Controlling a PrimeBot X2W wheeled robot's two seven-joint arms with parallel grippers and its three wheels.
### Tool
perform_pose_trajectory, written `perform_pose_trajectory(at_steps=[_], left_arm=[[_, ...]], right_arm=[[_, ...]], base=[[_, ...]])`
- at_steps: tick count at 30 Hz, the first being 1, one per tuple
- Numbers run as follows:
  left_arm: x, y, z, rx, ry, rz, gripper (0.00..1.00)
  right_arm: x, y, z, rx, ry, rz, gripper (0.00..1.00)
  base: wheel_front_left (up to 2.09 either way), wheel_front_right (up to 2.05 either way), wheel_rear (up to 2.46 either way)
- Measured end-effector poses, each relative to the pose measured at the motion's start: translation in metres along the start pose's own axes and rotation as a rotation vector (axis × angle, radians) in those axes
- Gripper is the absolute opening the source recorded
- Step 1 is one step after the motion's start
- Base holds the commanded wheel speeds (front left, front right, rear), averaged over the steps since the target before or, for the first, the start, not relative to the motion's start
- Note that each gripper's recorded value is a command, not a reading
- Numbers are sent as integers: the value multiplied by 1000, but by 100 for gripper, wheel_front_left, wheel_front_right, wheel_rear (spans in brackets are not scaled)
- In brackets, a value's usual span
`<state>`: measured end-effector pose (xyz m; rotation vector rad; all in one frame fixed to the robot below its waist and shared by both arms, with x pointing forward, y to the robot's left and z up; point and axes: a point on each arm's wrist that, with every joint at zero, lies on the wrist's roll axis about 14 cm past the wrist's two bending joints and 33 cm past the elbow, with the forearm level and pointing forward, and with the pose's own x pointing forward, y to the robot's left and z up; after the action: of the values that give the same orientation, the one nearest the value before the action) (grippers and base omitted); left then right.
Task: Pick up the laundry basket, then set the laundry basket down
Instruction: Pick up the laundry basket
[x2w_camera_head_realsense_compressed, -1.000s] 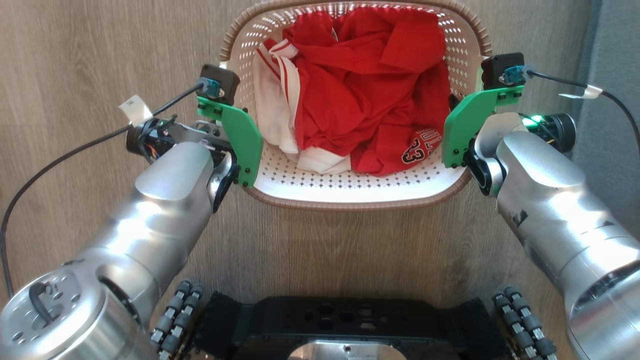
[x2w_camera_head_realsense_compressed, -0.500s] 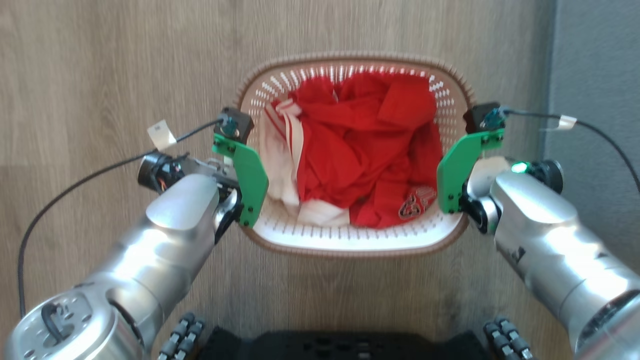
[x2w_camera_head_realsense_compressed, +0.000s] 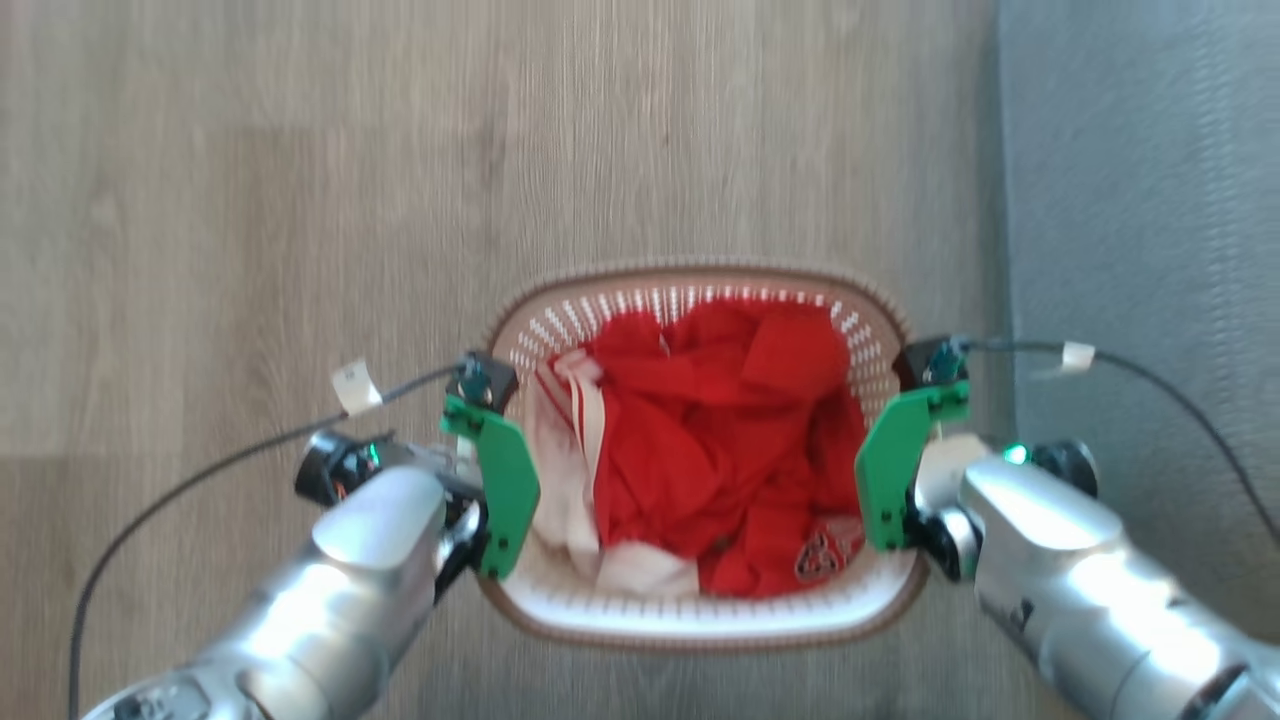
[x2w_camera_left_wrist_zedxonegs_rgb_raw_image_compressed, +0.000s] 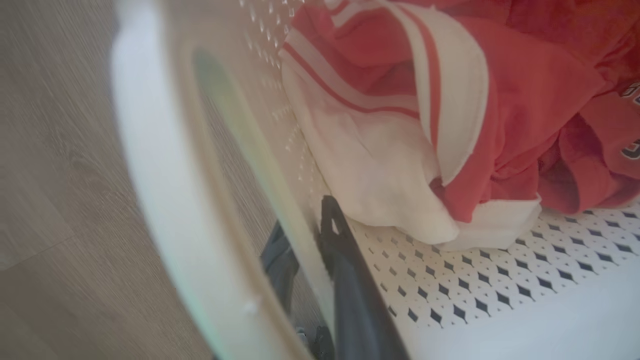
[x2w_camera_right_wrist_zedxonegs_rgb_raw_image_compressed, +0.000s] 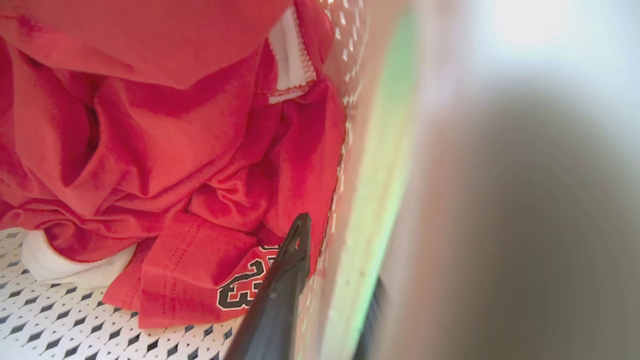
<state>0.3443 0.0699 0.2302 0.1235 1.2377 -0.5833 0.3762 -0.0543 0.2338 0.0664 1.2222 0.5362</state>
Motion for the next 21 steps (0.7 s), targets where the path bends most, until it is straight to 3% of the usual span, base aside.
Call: perform_pose_trajectory(at_steps=[9,13,21], left_arm=[[-34,-31,-36,44,28,-3,0],[-48,-33,-42,114,17,25,0],[-66,-44,-48,130,-3,22,0]], right_arm=[[-38,28,-40,-26,29,-7,0],[-51,41,-49,-47,27,-6,0],[-69,51,-63,-53,21,-15,0]], base=[[0,0,0],[0,0,0],[0,0,0]])
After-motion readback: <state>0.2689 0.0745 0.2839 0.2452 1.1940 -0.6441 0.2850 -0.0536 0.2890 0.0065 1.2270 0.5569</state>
